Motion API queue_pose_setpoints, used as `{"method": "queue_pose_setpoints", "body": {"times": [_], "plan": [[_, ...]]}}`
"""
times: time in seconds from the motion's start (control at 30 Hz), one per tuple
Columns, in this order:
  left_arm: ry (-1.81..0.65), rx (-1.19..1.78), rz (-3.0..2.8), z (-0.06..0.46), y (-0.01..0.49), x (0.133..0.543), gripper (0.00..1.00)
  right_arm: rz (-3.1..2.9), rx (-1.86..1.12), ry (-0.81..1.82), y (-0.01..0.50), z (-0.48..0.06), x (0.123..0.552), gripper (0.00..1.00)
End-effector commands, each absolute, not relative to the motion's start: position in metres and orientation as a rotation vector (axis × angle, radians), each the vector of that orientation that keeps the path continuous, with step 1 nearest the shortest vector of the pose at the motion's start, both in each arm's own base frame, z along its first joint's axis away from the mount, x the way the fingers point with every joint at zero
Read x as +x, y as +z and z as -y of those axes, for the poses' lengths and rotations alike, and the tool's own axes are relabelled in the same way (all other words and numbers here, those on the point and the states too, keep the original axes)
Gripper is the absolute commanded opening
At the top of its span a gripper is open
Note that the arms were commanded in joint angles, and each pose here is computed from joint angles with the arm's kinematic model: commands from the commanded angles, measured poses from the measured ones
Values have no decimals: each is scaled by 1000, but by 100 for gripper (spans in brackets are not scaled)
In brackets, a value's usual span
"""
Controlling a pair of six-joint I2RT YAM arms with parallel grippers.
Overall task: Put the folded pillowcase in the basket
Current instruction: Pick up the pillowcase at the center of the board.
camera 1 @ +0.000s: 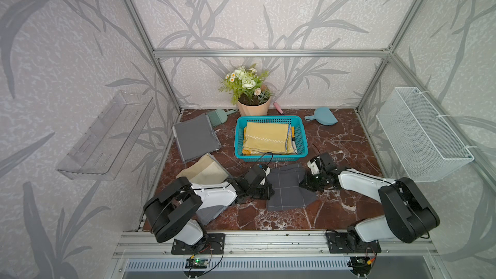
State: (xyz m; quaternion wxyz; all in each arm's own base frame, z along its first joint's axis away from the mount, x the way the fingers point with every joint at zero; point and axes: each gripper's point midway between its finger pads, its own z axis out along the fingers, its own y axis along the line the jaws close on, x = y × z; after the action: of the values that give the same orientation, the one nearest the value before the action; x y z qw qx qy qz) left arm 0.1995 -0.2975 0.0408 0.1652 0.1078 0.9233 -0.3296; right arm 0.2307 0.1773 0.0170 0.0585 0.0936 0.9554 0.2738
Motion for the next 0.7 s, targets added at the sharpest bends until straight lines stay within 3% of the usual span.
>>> {"method": "queue_pose_setpoints", "body": {"times": [0.0, 0.37, 0.67], "plan": [[-858, 394, -2541, 299, 76, 209, 0, -2957, 214, 777, 24, -179, 210, 0], [-880, 566, -2404, 308, 154, 211, 0, -2794, -81, 902, 120, -208, 222, 0], [-963, 604, -2213, 322, 230, 219, 0, -2637, -156, 955, 195, -215, 234, 0]]}}
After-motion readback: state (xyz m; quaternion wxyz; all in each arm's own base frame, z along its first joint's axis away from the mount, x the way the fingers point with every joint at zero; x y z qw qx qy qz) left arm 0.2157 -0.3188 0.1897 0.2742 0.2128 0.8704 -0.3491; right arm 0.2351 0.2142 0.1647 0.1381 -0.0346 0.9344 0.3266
